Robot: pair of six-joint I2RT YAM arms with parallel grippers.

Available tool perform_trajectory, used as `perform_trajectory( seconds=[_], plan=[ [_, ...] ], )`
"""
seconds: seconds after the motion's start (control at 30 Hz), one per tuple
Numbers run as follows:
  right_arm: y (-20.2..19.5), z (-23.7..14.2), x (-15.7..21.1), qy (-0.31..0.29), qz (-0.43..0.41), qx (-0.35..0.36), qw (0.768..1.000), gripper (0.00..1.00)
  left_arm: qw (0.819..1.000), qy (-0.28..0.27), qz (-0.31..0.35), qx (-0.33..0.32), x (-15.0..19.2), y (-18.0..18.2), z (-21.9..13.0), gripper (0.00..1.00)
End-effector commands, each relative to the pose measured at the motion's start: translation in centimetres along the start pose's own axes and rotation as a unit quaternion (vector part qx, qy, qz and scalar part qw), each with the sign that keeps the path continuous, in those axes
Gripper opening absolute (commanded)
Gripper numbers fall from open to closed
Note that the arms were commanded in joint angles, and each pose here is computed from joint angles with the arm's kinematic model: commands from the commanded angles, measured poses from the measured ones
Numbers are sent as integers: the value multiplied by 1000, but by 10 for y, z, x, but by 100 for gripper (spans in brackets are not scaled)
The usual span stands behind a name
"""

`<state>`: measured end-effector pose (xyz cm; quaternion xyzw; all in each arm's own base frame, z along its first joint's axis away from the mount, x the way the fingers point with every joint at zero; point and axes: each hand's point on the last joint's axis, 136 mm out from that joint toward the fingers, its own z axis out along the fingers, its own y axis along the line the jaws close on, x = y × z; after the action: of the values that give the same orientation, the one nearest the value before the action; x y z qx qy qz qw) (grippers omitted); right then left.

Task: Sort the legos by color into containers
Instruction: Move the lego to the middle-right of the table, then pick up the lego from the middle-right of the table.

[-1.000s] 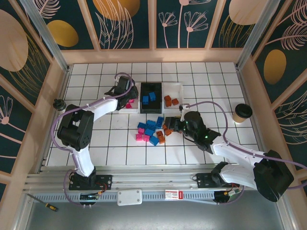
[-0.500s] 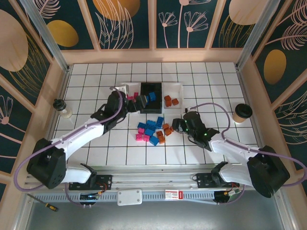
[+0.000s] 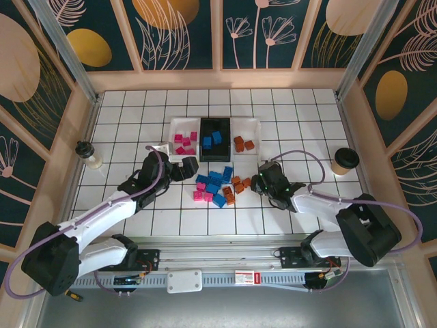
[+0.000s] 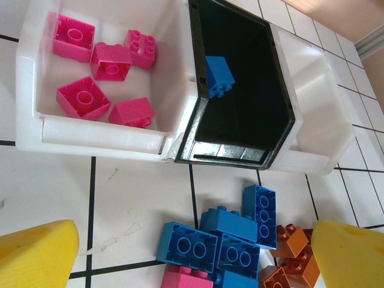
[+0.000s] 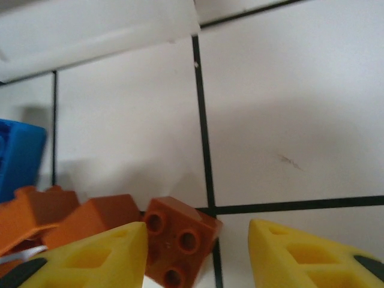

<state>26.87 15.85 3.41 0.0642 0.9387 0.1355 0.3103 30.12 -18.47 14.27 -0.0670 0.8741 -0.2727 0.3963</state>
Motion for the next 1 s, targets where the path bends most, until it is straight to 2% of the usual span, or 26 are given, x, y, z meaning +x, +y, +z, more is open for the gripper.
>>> perform_trajectory(
  seconds=[0.0,0.17,0.3,0.47,0.63,0.77,0.97],
  plan=[
    [-23,5,14,14,20,34,999,46,1000,-5,-2,-10,0,5,-3,99],
    [-53,-4,11,-2,44,82,996,40,1000,-7,0,-18,-1,9,-2,99],
    [-55,-17,-8,-32,70,56,995,40,1000,-5,-1,-21,2,11,0,99],
    [-30,-25,-26,-54,48,21,997,59,1000,-2,-1,-22,5,13,1,99],
    [-38,-8,-13,-24,51,49,997,61,1000,-5,-4,-20,4,12,0,99],
    [-43,1,-7,-9,51,65,997,57,1000,-6,-2,-23,2,12,-1,99],
    [-38,7,-10,-4,35,66,997,39,1000,-5,-1,-26,3,13,-1,99]
  ],
)
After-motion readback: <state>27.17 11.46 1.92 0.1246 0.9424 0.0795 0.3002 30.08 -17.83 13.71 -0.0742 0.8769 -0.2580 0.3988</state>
